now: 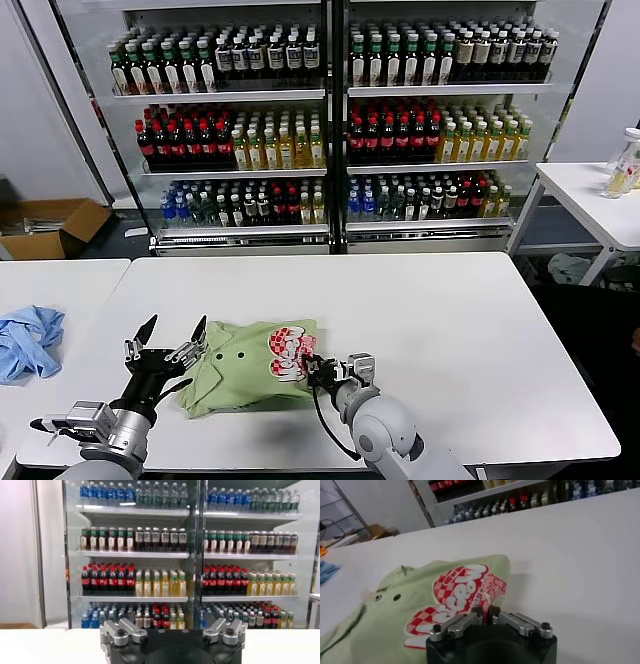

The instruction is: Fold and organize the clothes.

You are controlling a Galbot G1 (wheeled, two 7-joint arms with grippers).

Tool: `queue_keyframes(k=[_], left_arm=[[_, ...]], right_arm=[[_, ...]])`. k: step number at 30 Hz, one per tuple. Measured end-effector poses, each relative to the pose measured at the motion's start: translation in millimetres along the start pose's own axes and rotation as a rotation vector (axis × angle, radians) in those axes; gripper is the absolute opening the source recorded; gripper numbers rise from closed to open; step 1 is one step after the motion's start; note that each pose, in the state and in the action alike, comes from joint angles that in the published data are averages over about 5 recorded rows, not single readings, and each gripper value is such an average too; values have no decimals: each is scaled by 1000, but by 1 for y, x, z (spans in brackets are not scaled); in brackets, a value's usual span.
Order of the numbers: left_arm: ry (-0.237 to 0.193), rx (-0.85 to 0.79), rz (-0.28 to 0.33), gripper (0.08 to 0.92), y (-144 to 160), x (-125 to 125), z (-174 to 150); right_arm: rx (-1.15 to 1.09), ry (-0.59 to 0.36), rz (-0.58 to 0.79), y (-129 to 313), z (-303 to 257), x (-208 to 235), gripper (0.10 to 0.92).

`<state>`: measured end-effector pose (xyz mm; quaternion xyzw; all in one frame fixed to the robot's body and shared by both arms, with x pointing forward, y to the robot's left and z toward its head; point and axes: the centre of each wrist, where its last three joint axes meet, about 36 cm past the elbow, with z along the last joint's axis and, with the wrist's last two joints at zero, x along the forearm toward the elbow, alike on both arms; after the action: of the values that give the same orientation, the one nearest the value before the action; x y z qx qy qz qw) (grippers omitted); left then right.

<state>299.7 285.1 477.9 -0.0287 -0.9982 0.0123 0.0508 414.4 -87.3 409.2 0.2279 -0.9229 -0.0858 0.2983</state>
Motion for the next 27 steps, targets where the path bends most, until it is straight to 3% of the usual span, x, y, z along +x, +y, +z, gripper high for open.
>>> queue_keyframes(k=[5, 16, 19, 27], left_arm=[[-26, -26, 8, 822, 4, -3, 5], [-113, -149, 24, 823, 6, -24, 41], [-126, -179, 26, 823, 4, -26, 46], [-144, -266, 27, 823, 4, -28, 52]], right_arm=[[41, -42, -1, -10, -7, 21, 105], [163, -112, 101, -87, -29, 74, 106], [213, -116, 134, -100, -30, 77, 138], [301, -142, 210, -113, -27, 98, 361]])
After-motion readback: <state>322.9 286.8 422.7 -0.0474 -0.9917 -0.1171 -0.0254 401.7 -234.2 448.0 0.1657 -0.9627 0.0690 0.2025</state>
